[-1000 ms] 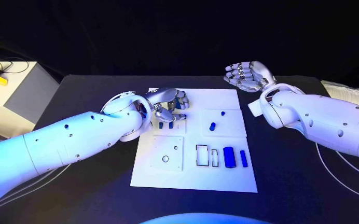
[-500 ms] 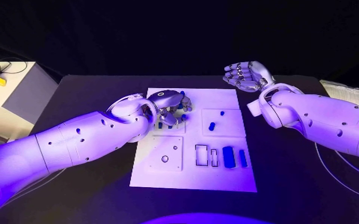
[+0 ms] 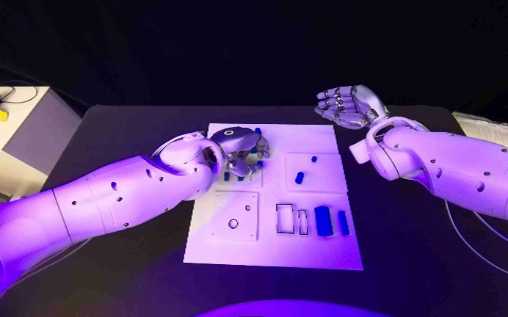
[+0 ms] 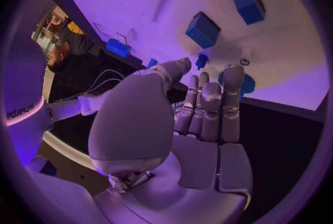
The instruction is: Assemble the parts on the task board
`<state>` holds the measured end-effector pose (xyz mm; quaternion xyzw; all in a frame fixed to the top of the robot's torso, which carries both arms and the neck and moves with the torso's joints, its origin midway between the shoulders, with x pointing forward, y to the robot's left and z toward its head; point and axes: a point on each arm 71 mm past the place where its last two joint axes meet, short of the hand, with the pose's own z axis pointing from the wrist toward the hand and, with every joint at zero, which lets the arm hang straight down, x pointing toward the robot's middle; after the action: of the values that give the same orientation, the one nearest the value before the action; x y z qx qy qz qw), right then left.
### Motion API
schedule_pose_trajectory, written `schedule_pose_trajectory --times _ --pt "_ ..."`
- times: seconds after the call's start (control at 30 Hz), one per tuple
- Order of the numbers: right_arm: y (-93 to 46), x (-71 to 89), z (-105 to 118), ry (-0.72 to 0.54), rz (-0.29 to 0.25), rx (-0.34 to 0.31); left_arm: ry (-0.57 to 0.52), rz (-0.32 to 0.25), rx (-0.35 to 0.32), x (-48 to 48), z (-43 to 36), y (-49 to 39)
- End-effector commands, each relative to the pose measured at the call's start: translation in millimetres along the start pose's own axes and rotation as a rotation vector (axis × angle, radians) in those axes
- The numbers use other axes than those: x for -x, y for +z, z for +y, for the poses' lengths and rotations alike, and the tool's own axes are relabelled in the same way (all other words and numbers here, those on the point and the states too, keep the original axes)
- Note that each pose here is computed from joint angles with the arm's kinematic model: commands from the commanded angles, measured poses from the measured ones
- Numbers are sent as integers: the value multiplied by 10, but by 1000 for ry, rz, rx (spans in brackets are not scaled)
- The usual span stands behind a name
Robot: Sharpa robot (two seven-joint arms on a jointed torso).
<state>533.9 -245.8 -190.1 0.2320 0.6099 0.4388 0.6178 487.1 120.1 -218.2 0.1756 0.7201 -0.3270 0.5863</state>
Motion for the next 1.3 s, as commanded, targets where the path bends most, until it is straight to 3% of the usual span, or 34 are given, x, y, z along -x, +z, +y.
schedule_pose_trajectory --times 0.03,0.4,1.3 --pt "0 -13 13 5 12 10 20 33 15 -25 -7 17" --pt "1 -25 22 7 15 12 34 63 46 -58 43 46" --pt "-12 -30 34 10 19 15 21 73 41 -86 45 99"
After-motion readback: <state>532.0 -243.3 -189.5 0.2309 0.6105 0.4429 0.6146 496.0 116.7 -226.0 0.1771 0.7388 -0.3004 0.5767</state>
